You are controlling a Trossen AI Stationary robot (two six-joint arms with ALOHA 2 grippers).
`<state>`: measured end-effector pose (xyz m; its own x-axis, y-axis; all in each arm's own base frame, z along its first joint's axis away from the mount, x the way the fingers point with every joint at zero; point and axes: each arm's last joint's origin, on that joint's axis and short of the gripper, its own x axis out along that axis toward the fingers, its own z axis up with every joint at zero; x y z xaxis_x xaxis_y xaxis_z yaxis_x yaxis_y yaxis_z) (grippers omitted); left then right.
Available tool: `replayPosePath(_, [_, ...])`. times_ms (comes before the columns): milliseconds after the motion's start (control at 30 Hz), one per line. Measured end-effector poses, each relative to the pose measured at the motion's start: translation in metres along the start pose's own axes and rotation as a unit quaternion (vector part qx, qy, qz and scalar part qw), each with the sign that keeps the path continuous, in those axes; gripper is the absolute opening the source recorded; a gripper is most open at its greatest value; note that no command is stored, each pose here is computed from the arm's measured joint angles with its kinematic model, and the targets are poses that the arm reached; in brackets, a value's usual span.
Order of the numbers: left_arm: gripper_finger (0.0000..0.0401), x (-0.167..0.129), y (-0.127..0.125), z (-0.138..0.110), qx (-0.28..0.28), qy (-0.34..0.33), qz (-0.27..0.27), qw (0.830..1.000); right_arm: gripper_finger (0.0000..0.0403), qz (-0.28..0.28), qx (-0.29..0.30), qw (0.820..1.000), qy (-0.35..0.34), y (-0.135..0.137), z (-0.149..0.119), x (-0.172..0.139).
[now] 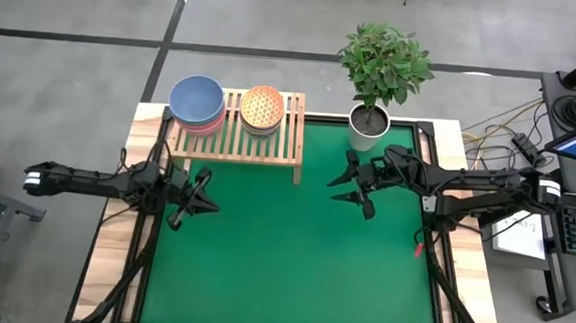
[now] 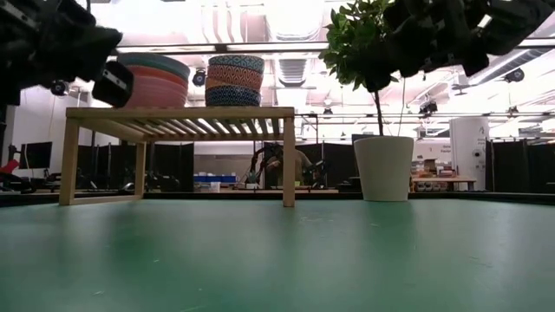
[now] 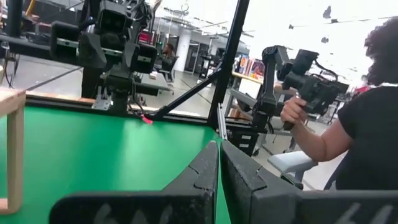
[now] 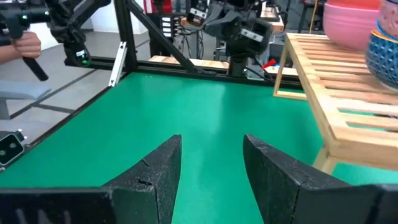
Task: Place and stack bowls onto a shelf
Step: Return to Home Position
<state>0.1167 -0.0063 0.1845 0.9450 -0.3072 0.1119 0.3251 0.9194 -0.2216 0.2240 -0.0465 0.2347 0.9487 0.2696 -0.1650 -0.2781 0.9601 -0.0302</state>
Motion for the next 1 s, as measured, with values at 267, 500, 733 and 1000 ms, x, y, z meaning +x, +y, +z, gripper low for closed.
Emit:
replayPosePath(267, [0.0000,-0.005,-0.001,-0.003,0.006,-0.001,-0.005,1.000,0.0143,-0.001,0.017,1.000,-0.008,-0.010,-0.013,-0.011])
replayPosePath(500, [0.0000,-0.006,-0.001,-0.005,0.009,0.004,-0.004,1.000,0.0141,-0.010,0.019,1.000,-0.009,-0.013,-0.019,-0.020])
replayPosePath(733, [0.0000,-0.006,-0.001,-0.006,0.019,0.008,-0.003,1.000,0.0137,-0.018,0.008,0.999,-0.032,-0.008,-0.026,-0.042])
replayPosePath(1000, [0.0000,-0.006,-0.001,-0.006,0.040,0.008,-0.002,0.999,0.0134,-0.042,0.011,0.997,-0.069,0.010,-0.038,-0.069])
